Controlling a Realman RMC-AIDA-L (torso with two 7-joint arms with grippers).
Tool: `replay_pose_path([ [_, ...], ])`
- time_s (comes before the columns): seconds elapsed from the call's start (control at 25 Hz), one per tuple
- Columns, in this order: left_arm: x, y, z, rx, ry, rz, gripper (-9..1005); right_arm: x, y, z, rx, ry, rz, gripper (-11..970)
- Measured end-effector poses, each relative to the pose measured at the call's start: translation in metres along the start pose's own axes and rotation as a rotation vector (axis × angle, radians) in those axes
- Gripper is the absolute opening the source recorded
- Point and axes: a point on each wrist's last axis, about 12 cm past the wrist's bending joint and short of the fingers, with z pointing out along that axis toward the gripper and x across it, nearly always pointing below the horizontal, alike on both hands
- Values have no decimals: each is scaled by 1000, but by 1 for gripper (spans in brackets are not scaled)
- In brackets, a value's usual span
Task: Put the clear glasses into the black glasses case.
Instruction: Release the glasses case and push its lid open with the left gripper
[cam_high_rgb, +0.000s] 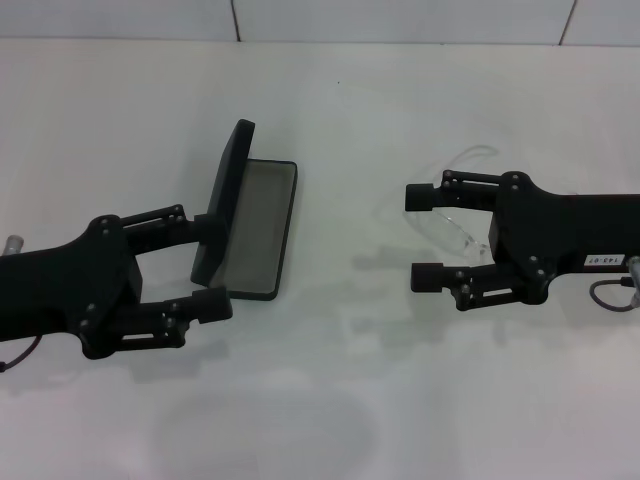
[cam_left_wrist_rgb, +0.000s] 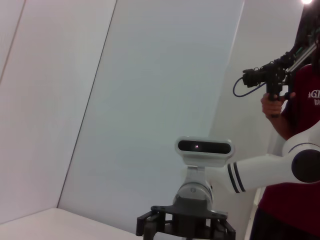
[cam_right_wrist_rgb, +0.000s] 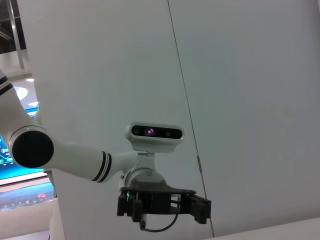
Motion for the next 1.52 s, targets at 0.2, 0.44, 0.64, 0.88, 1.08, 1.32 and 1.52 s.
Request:
replay_pose_path([
  [0.2, -2, 1, -1, -13, -12, -8, 792, 2, 2, -2, 4, -1, -28, 844],
  [0.44, -2, 2, 1, -15, -24, -12, 790, 4, 3, -9, 17, 0, -30, 843],
  [0.64, -1, 1, 3, -13, -31, -13, 789, 3, 3, -18, 76, -42, -32, 843],
  [0.88, -9, 3, 3, -28, -61, -22, 788, 11, 9, -51, 346, -214, -99, 843],
  [1.08, -45, 20, 10, -100, -17, -53, 786, 21, 27, -94, 617, -414, -136, 842],
  [1.32, -81, 41, 38, -328, 257, -191, 785, 28, 37, -109, 703, -453, -143, 842],
  [1.52, -105, 59, 79, -531, 543, -291, 706, 37, 42, -111, 731, -450, -121, 842],
])
